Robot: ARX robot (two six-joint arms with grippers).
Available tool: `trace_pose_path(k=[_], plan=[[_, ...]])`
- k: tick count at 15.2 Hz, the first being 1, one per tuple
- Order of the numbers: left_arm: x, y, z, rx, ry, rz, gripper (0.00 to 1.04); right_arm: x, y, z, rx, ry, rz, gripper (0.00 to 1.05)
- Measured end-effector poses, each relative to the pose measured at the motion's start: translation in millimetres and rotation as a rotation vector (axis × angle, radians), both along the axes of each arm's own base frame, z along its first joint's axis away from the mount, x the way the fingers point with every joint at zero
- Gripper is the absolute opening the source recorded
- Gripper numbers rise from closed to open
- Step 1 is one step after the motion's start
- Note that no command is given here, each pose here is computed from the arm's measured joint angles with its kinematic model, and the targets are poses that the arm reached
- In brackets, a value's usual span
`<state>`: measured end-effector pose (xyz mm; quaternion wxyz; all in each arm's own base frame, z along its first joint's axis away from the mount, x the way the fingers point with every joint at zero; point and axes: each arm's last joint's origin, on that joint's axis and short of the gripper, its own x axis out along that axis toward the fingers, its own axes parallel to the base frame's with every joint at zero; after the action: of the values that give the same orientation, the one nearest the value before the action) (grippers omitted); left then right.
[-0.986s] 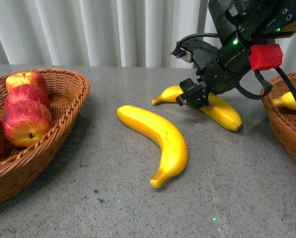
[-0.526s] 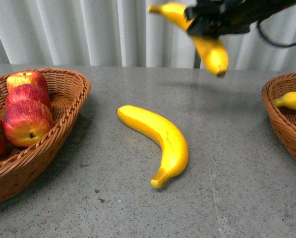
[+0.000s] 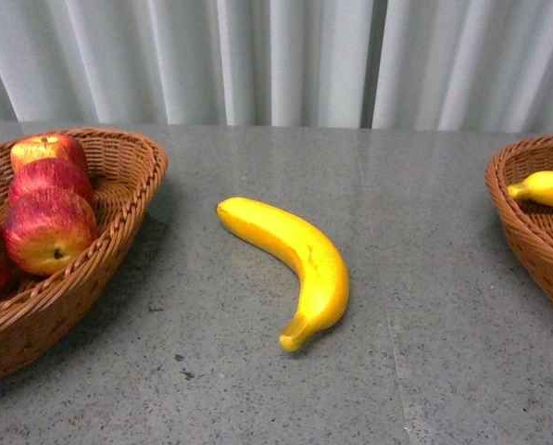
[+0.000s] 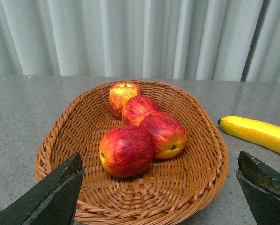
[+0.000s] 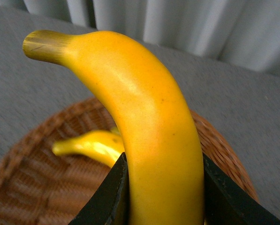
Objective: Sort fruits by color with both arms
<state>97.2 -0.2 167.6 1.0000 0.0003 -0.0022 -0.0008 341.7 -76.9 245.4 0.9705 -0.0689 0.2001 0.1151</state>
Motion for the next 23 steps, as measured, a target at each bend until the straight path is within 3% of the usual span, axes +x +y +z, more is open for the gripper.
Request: trace_pose_path(k=[2,5,10,11,15,17,20,23], plan=[[0.0,0.0,0.0,0.0,0.0,0.0,0.98,-19.4,-30.7,-20.6,-0.062,0.086,-0.036,0.34],[0.0,0.0,0.0,0.0,0.0,0.0,0.98,-45.6,-37.2,-23.7,-0.12,0.139,-0.007,0.34],[0.0,0.0,0.0,0.0,0.0,0.0,0.98,-58.3,-15.4,14.0,-0.123,0.044,0.136,0.91],[0.0,0.0,0.0,0.0,0.0,0.0,0.98,-52.6,-3.2,24.5,-0.117,0.006,0.162,1.0],[0.0,0.0,0.0,0.0,0.0,0.0,0.98,-23.6,88.1,57.4,-0.041,-0.055,0.32,0.98],[0.0,0.0,0.0,0.0,0.0,0.0,0.98,-5.0,147.4,41.5,-0.03,0.009,0.405,0.98],[0.0,0.0,0.0,0.0,0.0,0.0,0.98,3.1,208.0,0.1,-0.035,0.154,0.508,0.98],[0.0,0.0,0.0,0.0,0.0,0.0,0.98,3.3,226.6,-25.5,-0.043,0.265,0.497,0.98]])
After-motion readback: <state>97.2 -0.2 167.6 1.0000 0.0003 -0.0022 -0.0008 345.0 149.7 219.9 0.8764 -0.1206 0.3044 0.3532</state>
